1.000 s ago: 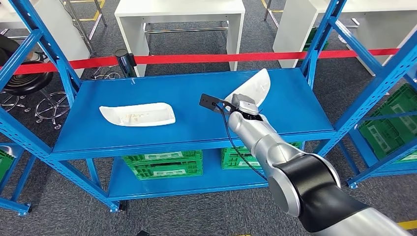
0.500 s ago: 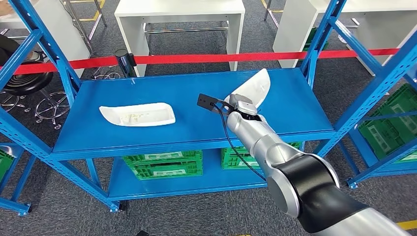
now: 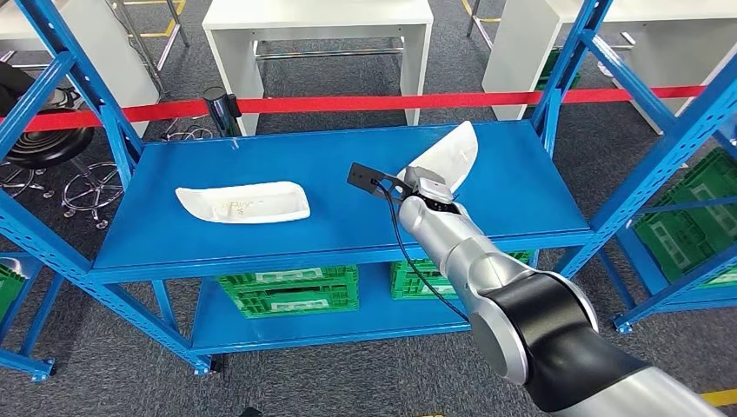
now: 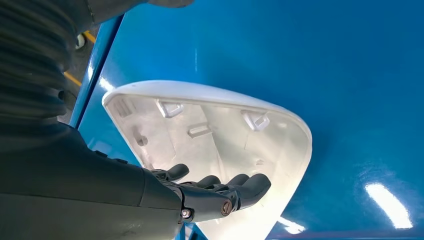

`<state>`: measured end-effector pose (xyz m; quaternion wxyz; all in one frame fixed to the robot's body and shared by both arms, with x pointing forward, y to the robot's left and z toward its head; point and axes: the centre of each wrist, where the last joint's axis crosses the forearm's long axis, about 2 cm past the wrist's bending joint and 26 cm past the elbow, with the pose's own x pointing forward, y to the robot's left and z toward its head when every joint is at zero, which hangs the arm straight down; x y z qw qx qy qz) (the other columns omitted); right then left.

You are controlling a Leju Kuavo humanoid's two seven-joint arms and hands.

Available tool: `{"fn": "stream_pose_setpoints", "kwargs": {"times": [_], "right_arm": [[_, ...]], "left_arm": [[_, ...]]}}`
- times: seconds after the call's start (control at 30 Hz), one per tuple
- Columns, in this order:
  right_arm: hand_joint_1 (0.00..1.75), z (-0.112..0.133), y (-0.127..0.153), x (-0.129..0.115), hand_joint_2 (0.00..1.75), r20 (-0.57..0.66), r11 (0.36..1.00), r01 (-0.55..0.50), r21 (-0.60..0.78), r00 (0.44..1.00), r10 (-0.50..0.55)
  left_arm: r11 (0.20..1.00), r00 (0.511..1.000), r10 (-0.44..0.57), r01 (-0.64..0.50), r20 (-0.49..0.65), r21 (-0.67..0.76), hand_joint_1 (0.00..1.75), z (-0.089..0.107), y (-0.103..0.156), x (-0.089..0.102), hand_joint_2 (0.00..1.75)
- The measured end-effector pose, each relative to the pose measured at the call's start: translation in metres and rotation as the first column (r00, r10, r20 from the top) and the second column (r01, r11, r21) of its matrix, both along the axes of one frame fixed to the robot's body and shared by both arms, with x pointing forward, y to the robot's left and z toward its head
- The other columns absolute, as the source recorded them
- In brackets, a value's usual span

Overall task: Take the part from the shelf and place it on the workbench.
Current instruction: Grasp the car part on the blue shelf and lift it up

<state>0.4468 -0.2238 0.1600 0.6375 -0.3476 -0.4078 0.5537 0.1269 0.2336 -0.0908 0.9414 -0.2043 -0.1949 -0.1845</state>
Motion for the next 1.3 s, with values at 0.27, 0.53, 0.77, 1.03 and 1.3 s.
{"fn": "stream_pose_setpoints", "kwargs": {"times": [0.27, 0.53, 0.77, 1.03, 1.3], "right_arm": [[0.0, -0.002, 0.0, -0.001, 1.75, -0.019, 0.998, 0.048, 0.034, 0.999, -0.048], [0.0, -0.006, 0.0, -0.004, 1.75, -0.027, 0.997, 0.072, 0.028, 0.997, -0.071], [0.0, -0.009, 0.0, -0.005, 1.75, -0.03, 0.996, 0.086, 0.026, 0.996, -0.085], [0.0, -0.011, -0.001, -0.006, 1.75, -0.033, 0.996, 0.087, 0.025, 0.996, -0.086], [0.0, -0.011, -0.001, -0.007, 1.75, -0.034, 0.996, 0.087, 0.025, 0.996, -0.086]], "left_arm": [[1.0, 1.0, 0.003, -0.003, -0.002, 0.001, 0.0, 0.0, 0.0, 0.0, 0.0], [1.0, 1.0, -0.001, 0.001, -0.004, 0.004, 0.0, 0.0, 0.001, 0.0, 0.0], [1.0, 1.0, -0.004, 0.004, -0.004, 0.007, 0.0, 0.0, 0.002, 0.0, 0.0], [1.0, 1.0, -0.005, 0.005, -0.005, 0.009, 0.0, 0.0, 0.002, 0.0, 0.0], [1.0, 1.0, -0.005, 0.005, -0.005, 0.009, 0.0, 0.0, 0.002, 0.0, 0.0]]}}
